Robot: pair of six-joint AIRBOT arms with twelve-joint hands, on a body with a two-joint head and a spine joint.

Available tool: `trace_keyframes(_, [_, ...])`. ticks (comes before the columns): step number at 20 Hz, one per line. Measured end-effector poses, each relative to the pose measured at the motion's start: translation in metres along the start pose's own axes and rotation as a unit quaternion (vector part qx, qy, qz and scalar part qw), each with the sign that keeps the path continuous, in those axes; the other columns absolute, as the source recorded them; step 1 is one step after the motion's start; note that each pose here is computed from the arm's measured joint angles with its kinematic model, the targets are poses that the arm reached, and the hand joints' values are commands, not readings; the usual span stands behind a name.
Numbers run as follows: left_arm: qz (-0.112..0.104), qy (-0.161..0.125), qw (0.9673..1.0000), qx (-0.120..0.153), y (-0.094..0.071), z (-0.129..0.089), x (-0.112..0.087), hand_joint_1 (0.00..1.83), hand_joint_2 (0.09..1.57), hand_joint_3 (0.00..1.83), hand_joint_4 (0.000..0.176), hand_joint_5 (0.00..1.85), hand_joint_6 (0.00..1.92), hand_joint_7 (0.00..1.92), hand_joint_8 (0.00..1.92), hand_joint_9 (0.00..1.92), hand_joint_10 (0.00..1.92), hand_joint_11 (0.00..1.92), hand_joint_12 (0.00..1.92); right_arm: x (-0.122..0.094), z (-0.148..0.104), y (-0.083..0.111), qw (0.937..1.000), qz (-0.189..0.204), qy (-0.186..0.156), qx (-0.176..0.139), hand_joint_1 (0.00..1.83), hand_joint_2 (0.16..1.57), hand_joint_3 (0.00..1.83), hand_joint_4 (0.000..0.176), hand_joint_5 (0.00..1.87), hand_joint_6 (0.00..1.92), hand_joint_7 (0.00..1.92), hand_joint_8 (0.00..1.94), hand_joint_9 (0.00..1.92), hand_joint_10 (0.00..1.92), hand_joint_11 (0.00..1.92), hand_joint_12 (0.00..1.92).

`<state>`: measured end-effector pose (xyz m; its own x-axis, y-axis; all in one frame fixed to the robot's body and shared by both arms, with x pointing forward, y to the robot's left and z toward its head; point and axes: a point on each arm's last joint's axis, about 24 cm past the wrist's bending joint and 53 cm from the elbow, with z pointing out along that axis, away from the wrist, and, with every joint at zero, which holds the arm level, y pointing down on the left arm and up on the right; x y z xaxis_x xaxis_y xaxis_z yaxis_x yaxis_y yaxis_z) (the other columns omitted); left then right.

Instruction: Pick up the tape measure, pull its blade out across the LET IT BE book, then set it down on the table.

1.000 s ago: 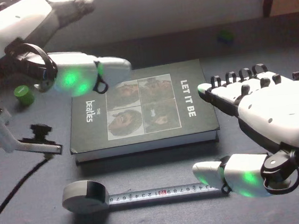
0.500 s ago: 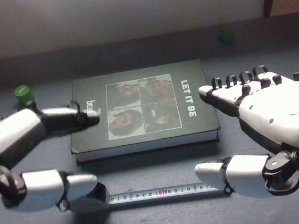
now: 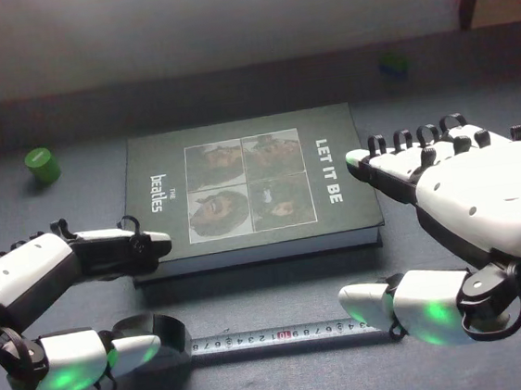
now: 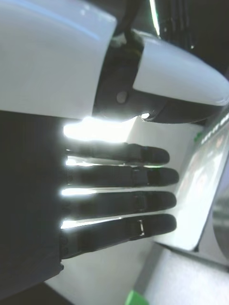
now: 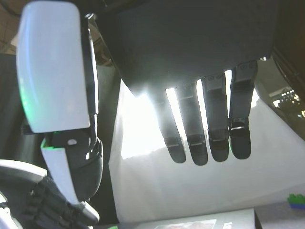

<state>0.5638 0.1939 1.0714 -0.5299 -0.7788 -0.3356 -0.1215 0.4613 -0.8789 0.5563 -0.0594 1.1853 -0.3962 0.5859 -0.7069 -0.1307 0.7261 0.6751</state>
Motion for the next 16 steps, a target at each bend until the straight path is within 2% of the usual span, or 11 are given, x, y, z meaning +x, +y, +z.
trace_keyframes(7, [0.002, 0.012, 0.9999, -0.008, 0.013, 0.0, 0.01, 1.1, 1.09, 0.0, 0.0, 0.53, 0.0, 0.6, 0.0, 0.55, 0.0, 0.38, 0.39, 0.0, 0.0, 0.0, 1.0, 0.0, 0.0, 0.0, 0.4, 1.06, 0.0, 0.0, 0.17, 0.0, 0.22, 0.0, 0.22, 0.0, 0.0, 0.76])
trace_keyframes(11, [0.003, 0.011, 0.9999, -0.012, 0.019, -0.002, 0.011, 1.11, 1.1, 0.0, 0.0, 0.52, 0.0, 0.61, 0.0, 0.56, 0.0, 0.38, 0.39, 0.0, 0.0, 0.001, 1.0, -0.001, 0.0, -0.001, 0.4, 1.05, 0.0, 0.0, 0.16, 0.01, 0.21, 0.0, 0.2, 0.0, 0.0, 0.68])
trace_keyframes(16, [0.007, 0.011, 0.9999, -0.01, 0.023, 0.002, 0.01, 1.1, 1.1, 0.0, 0.0, 0.54, 0.0, 0.6, 0.0, 0.54, 0.0, 0.38, 0.38, 0.0, 0.0, 0.001, 1.0, -0.003, 0.0, -0.002, 0.43, 1.03, 0.0, 0.0, 0.19, 0.01, 0.24, 0.0, 0.23, 0.01, 0.0, 0.75])
